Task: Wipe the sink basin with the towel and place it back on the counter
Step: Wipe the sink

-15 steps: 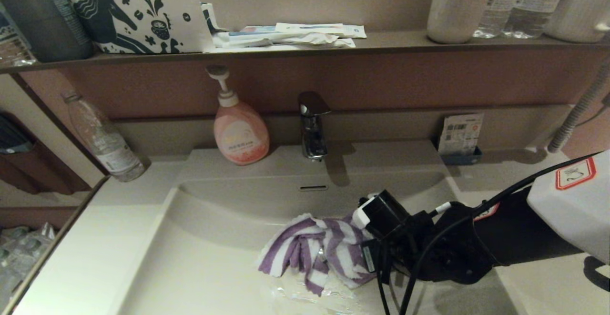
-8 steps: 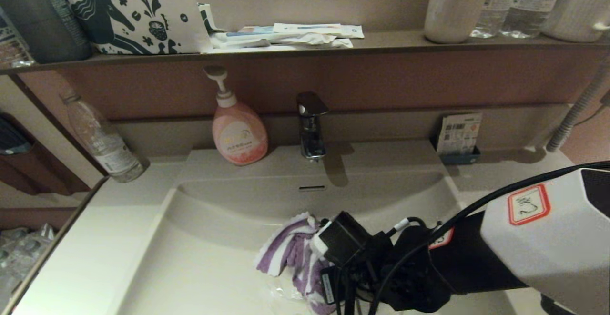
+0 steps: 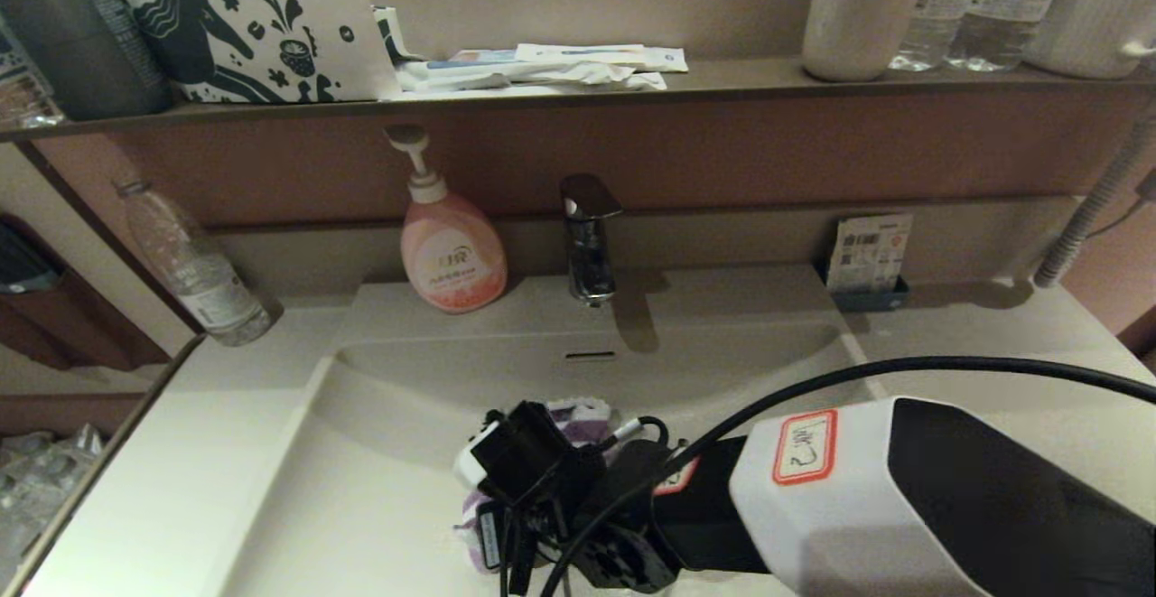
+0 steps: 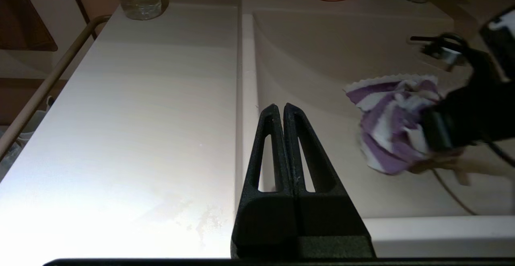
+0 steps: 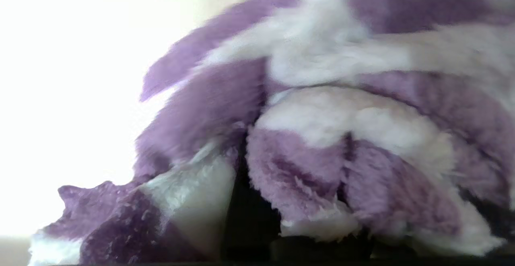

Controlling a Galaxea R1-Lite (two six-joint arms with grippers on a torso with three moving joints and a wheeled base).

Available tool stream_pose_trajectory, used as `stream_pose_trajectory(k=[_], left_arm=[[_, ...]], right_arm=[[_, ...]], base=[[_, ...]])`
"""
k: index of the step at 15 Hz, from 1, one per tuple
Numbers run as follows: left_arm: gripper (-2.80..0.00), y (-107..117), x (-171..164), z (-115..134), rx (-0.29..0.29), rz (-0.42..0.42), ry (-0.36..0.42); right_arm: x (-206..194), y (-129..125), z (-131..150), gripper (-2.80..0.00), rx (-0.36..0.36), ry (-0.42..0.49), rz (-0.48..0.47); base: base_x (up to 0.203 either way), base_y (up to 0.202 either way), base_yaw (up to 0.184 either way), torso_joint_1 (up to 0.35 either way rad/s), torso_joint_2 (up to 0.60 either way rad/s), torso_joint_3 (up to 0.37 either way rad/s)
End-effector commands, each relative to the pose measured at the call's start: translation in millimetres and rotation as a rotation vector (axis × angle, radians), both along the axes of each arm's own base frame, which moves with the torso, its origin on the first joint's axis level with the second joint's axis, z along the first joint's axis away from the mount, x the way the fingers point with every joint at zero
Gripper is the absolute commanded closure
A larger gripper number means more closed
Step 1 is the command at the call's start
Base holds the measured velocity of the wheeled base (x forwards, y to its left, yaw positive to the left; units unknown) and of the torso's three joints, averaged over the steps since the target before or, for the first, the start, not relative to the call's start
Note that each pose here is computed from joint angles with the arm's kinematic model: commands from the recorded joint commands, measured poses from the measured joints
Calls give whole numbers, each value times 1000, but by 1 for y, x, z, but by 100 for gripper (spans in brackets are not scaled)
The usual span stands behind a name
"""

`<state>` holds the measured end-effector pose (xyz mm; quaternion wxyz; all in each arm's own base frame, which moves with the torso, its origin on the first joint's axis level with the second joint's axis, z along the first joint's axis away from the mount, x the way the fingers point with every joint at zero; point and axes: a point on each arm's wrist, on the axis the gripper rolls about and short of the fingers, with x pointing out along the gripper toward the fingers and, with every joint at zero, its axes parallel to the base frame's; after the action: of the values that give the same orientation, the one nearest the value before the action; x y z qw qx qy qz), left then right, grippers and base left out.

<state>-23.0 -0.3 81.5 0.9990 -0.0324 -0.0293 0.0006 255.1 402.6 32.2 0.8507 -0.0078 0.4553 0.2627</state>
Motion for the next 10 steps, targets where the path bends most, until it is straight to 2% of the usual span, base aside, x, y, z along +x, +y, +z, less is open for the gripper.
stream_pose_trajectory(k=[1, 4, 6, 10], left_arm=[[0, 0, 0, 0, -1, 0, 0], [0, 0, 0, 0, -1, 0, 2], [0, 0, 0, 0, -1, 0, 2], [0, 0, 0, 0, -1, 0, 2]], right_arm=[[5, 21, -22, 0, 14, -10, 12], [17, 41, -27, 0, 74, -64, 5], [28, 41, -31, 0, 105, -111, -17], [56, 22, -26, 0, 73, -202, -138]], base=[[0, 0, 0, 0, 0, 0], [0, 0, 0, 0, 0, 0], [0, 0, 0, 0, 0, 0], [0, 0, 0, 0, 0, 0]])
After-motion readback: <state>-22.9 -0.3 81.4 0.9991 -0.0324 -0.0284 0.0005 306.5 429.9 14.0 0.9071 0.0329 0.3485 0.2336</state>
